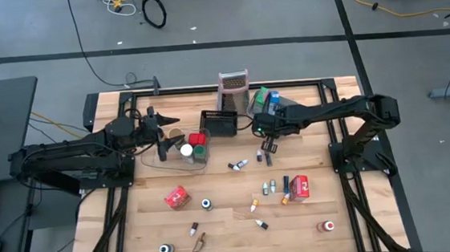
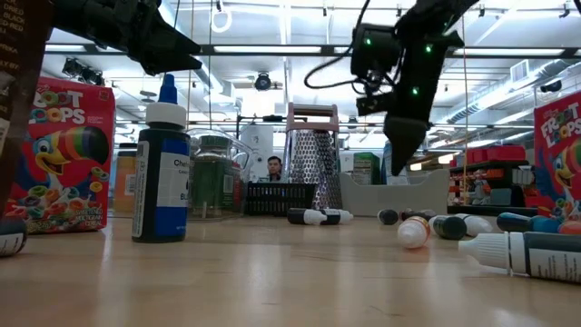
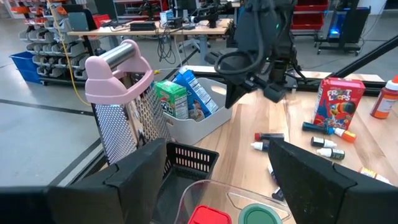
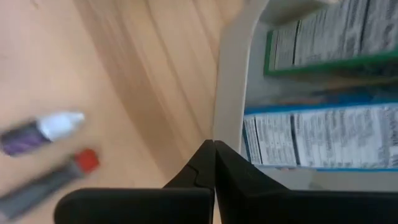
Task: Pick & Place Kitchen Items
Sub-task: Put the blue cereal box into the gray bin
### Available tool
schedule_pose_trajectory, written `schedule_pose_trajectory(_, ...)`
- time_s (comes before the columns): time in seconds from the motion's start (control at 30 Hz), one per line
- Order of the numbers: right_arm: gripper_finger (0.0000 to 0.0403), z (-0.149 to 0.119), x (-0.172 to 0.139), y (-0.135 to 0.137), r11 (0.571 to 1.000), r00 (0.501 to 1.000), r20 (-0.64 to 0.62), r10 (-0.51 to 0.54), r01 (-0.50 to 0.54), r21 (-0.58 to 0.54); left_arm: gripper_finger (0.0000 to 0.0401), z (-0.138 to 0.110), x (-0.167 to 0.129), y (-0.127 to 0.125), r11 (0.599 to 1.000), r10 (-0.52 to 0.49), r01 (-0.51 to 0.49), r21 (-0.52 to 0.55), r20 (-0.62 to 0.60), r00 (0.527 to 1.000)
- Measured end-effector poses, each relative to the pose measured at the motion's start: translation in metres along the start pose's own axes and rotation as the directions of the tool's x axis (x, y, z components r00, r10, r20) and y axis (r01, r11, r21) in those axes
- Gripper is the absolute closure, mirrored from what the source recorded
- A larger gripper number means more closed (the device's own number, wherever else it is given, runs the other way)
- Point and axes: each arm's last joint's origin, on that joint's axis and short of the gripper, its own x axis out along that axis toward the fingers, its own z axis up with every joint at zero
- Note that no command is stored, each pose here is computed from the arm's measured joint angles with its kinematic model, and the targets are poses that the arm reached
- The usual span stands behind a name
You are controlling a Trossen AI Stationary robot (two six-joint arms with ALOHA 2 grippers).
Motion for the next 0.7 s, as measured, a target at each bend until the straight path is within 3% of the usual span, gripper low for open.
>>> schedule_pose_trajectory(0.2,0.0401,-0.005,0.013,-0.009,0.991,0.991,0.020,-0.136,0.136,-0.006,0.0110,0.000,0.000,0.000,1.000,0.000,0.000,-0.001,0.004,1.000)
schedule_pose_trajectory(0.5,0.0401,-0.003,0.020,-0.025,0.998,0.999,0.004,-0.037,0.037,0.060,0.0110,0.000,0.000,0.000,1.000,0.000,0.000,-0.001,0.003,1.000)
schedule_pose_trajectory(0.7,0.0401,0.000,0.024,-0.032,0.995,0.998,0.016,-0.068,0.067,0.069,0.0110,0.000,0.000,0.000,1.000,0.000,0.000,-0.001,0.003,1.000)
